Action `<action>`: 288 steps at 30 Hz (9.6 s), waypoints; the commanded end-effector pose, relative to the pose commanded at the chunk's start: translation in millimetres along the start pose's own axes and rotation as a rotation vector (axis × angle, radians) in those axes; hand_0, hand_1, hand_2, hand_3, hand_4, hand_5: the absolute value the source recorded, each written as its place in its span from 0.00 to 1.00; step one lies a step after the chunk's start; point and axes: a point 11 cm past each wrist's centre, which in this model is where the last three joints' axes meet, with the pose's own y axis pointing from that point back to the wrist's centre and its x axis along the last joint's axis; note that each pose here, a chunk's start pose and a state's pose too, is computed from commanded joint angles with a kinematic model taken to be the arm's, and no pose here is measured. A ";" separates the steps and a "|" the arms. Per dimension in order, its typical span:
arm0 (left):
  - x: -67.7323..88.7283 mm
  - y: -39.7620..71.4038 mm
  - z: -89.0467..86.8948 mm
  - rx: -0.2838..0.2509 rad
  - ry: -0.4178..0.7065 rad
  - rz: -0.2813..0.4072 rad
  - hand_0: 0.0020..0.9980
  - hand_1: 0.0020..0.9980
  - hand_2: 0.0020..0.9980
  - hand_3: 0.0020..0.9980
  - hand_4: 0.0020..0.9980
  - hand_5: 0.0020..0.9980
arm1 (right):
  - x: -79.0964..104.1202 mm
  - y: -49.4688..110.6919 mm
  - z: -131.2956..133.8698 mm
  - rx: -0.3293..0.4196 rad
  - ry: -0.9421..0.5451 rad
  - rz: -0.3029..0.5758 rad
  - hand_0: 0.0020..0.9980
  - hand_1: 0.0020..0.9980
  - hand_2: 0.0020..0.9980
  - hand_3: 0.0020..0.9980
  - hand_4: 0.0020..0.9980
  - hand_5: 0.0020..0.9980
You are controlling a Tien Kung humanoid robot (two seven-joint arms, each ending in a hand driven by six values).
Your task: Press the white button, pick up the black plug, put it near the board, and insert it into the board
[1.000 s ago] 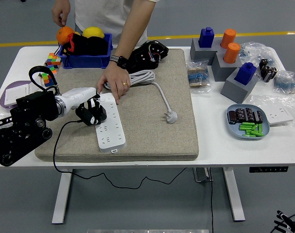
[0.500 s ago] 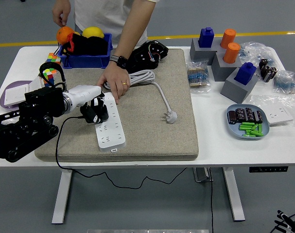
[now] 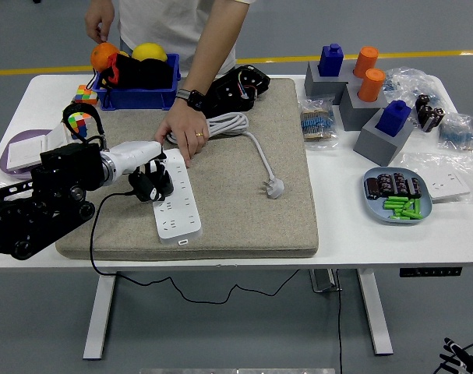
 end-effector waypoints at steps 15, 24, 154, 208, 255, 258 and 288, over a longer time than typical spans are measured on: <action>5.1 3.0 -0.5 -0.062 0.187 -0.017 0.90 0.97 0.93 0.58 1.00 0.00 | -1.6 -0.2 0.0 0.001 0.000 -0.003 0.80 0.69 0.64 0.63 0.73 0.46; 0.5 2.9 -5.8 -0.033 0.142 -0.024 0.93 0.99 0.97 0.63 1.00 0.01 | -1.2 0.0 0.7 -0.001 0.000 -0.003 0.80 0.69 0.64 0.63 0.73 0.46; 12.9 10.1 -13.0 0.002 -0.014 -0.006 0.67 0.83 0.66 0.47 0.96 0.00 | 0.7 0.6 3.9 -0.006 0.010 0.002 0.80 0.69 0.64 0.62 0.73 0.46; 13.9 7.6 -13.8 -0.077 0.132 0.181 0.39 0.56 0.43 0.49 0.76 0.00 | -3.5 0.3 5.3 -0.008 0.003 -0.007 0.80 0.69 0.64 0.62 0.73 0.45; 86.6 53.5 -58.9 -0.077 0.368 0.520 0.42 0.64 0.52 0.53 0.78 0.00 | -2.3 0.7 7.5 -0.014 0.015 -0.007 0.80 0.69 0.64 0.62 0.73 0.46; 82.9 59.8 -85.1 -0.019 0.418 0.548 0.42 0.64 0.52 0.53 0.78 0.00 | -0.3 1.1 8.5 -0.016 0.010 -0.003 0.80 0.69 0.64 0.62 0.73 0.46; 61.0 95.5 -159.0 0.137 0.659 0.727 0.83 0.86 0.81 0.70 0.79 0.00 | -7.8 -0.7 -0.5 0.003 -0.019 -0.014 0.80 0.69 0.64 0.62 0.73 0.46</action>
